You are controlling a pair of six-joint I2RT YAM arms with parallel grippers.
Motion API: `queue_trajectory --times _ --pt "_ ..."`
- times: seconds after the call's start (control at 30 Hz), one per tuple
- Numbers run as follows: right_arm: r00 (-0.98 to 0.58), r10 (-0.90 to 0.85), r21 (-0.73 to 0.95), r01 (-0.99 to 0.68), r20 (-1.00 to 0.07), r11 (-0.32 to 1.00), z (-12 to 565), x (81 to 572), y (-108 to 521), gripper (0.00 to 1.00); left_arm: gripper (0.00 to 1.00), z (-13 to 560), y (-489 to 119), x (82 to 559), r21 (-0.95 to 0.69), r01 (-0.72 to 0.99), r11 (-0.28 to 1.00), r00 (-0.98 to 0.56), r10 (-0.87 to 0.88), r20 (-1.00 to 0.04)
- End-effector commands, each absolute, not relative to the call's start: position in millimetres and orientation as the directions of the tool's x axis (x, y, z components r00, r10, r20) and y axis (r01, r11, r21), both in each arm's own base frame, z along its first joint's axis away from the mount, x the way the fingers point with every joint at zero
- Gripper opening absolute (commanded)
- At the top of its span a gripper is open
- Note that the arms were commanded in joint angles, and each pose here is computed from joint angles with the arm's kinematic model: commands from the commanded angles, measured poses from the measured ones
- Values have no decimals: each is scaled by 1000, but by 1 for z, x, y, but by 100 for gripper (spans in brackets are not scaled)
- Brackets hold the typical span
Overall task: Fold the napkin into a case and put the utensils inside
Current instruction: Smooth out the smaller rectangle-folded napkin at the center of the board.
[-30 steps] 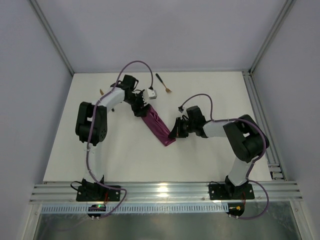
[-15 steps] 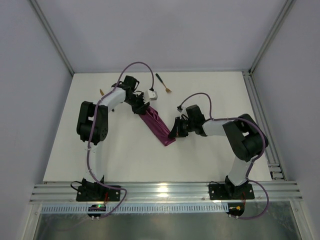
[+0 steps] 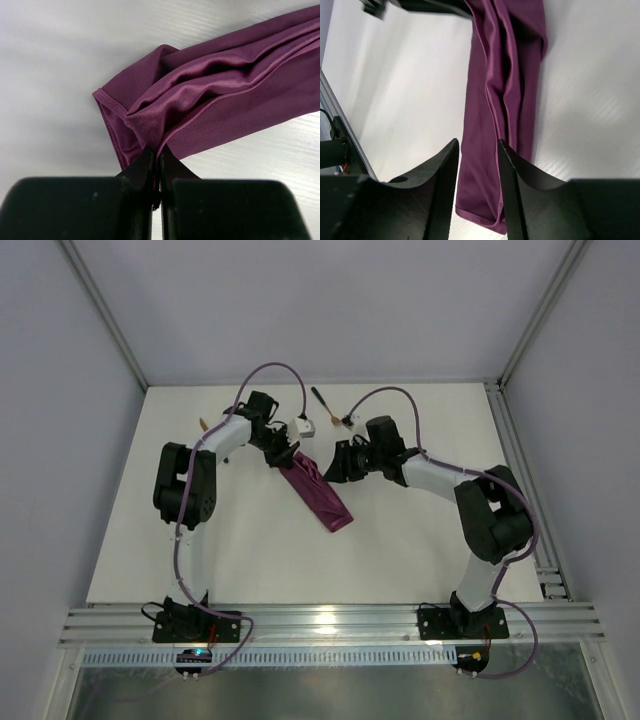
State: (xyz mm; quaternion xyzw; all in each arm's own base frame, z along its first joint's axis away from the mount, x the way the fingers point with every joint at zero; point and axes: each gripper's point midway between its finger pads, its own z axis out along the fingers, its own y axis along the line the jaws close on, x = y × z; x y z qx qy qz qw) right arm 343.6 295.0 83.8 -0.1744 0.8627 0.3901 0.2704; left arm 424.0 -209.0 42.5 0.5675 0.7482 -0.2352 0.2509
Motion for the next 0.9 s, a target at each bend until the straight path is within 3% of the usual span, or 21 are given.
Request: queue_trajectory --times 0.0,0.17,0.6,0.77,0.87 --pt "-631 -90 462 -650 -771 603 138 373 301 43 0 84 -221 435 -36 961 274 -218 673 -707" --pt "-566 -2 456 -665 -824 591 149 413 322 50 0 87 -224 428 -92 952 293 -268 647 -714" --pt "-686 58 585 -570 -725 576 88 422 354 55 0 86 -232 396 -166 950 263 -302 650 -697" --pt "-683 42 596 -604 -729 529 86 411 358 45 4 81 -239 395 -171 939 299 -332 654 -680" --pt "-683 35 593 -605 -729 531 82 407 355 45 5 77 -237 400 -166 927 336 -356 651 -671"
